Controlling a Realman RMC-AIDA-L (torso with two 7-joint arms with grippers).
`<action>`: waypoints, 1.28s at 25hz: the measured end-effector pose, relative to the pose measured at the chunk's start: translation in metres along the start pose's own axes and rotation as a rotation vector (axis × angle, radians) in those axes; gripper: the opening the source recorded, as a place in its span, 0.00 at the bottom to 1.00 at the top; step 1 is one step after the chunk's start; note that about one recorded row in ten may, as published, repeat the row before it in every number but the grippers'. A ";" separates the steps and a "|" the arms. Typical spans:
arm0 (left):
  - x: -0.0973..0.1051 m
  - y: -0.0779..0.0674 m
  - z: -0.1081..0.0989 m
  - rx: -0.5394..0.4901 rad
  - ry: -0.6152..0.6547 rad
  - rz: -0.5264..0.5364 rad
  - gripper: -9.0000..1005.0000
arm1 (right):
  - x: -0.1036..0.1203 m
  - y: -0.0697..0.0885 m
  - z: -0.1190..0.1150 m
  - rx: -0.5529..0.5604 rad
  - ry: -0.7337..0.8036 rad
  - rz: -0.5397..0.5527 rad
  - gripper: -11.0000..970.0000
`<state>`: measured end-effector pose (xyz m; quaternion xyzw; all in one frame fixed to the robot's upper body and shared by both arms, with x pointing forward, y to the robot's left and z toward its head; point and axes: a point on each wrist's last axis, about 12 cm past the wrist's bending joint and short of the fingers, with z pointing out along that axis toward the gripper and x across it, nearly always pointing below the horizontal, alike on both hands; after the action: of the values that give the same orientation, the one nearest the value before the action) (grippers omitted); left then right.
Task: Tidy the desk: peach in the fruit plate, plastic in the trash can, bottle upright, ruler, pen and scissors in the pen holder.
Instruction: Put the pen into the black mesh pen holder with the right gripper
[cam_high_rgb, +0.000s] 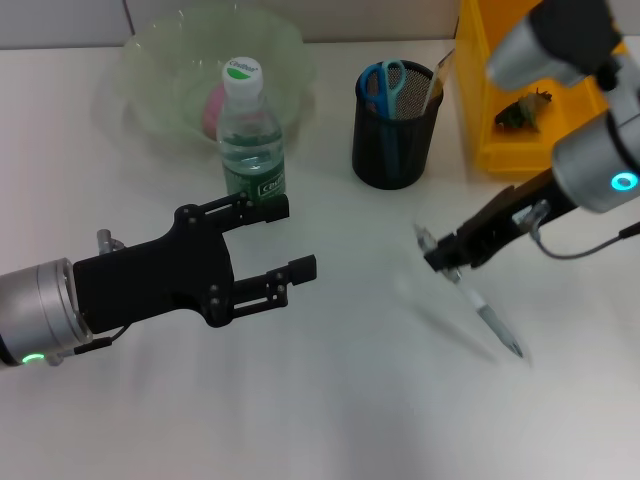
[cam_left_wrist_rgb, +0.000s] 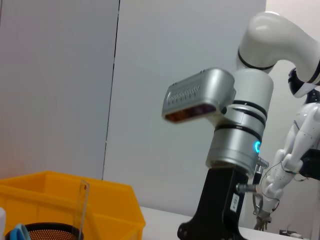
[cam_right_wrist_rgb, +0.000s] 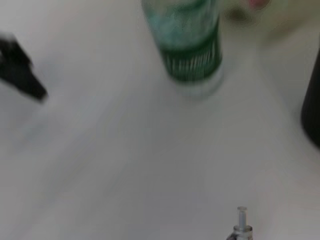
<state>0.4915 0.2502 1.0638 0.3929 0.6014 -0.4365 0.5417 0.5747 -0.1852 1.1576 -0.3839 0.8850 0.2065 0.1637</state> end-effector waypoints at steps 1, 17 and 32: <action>0.000 0.000 0.000 0.000 0.000 0.000 0.72 | 0.001 -0.002 -0.004 -0.007 -0.029 0.006 0.19; 0.000 0.001 0.000 -0.005 0.001 0.006 0.72 | 0.027 -0.046 -0.061 -0.147 -0.731 -0.017 0.19; -0.002 0.006 0.004 -0.013 0.011 0.019 0.72 | -0.002 -0.070 -0.053 -0.030 -0.990 -0.035 0.19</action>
<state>0.4982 0.2484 1.0651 0.3973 0.6034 -0.4252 0.5452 0.6209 -0.2538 1.1875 -0.2570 0.6914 0.3739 0.5623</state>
